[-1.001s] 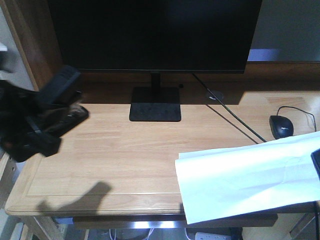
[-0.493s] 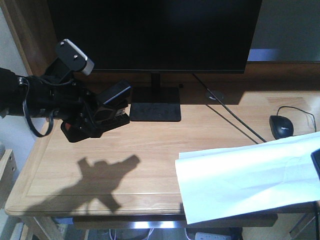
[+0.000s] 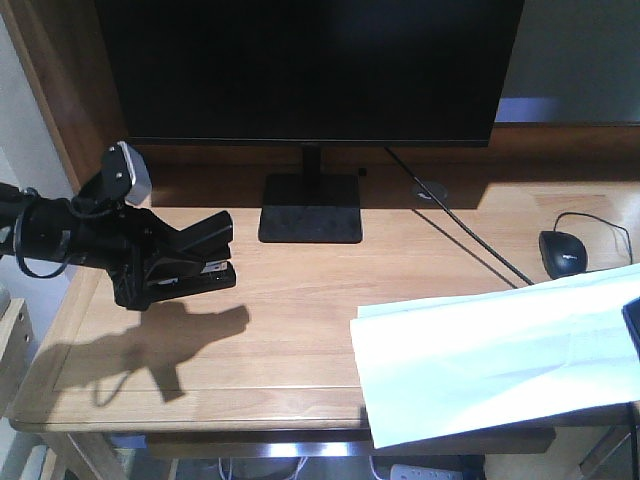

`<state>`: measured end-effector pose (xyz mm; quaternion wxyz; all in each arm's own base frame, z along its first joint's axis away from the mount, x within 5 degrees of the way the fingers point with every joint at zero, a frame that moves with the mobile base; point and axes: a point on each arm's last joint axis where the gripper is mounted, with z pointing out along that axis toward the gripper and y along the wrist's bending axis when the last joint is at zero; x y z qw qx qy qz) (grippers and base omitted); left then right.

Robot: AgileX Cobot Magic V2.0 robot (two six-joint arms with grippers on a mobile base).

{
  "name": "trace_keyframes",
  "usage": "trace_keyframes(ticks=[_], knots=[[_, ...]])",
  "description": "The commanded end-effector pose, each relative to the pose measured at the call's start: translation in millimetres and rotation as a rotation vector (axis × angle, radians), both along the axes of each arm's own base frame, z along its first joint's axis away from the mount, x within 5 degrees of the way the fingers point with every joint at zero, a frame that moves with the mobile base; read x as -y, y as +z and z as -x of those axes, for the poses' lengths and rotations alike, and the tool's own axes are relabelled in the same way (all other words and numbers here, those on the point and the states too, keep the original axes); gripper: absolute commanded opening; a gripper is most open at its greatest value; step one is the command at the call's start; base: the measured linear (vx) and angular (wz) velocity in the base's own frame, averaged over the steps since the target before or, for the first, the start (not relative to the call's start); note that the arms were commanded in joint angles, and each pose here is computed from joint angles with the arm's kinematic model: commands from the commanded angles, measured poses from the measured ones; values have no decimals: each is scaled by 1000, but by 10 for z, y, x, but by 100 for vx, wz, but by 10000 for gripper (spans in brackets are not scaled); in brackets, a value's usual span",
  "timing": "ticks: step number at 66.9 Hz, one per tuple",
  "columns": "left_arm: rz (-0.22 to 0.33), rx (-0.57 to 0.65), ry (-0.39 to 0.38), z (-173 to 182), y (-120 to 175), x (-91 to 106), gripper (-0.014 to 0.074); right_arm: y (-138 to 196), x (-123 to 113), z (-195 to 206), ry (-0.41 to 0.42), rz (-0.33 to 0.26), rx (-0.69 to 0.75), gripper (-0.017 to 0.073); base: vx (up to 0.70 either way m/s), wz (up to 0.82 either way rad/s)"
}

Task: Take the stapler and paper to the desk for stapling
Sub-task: 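Lower the left gripper with the black stapler onto the desktop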

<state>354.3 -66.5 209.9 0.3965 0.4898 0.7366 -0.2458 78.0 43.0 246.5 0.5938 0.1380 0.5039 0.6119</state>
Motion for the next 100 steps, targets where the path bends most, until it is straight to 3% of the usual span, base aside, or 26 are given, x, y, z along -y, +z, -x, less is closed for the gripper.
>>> trace_keyframes(ticks=[1, 29, 51, 65, 81, 94, 100], knots=[[91, 148, -71, -86, 192, 58, -6, -17, 11, 36, 6, -25, 36, -5, 0, 0], [192, 72, -200, -565, -221, 142, -1, -17, 11, 36, 6, -25, 36, -5, 0, 0], [194, 30, -196, -691, -502, 230, 57, -17, 11, 36, 6, -25, 36, -5, 0, 0], [164, 3, -184, -705, -674, 318, 124, -17, 11, 36, 6, -25, 36, -5, 0, 0], [129, 3, -157, -732, -745, 339, 283, -17, 11, 36, 6, -25, 36, -5, 0, 0], [142, -10, -162, -714, -688, 349, 482, -17, 11, 36, 6, -25, 36, -5, 0, 0], [146, -1, -156, -706, -575, 349, 529, -17, 11, 36, 6, -25, 36, -5, 0, 0]])
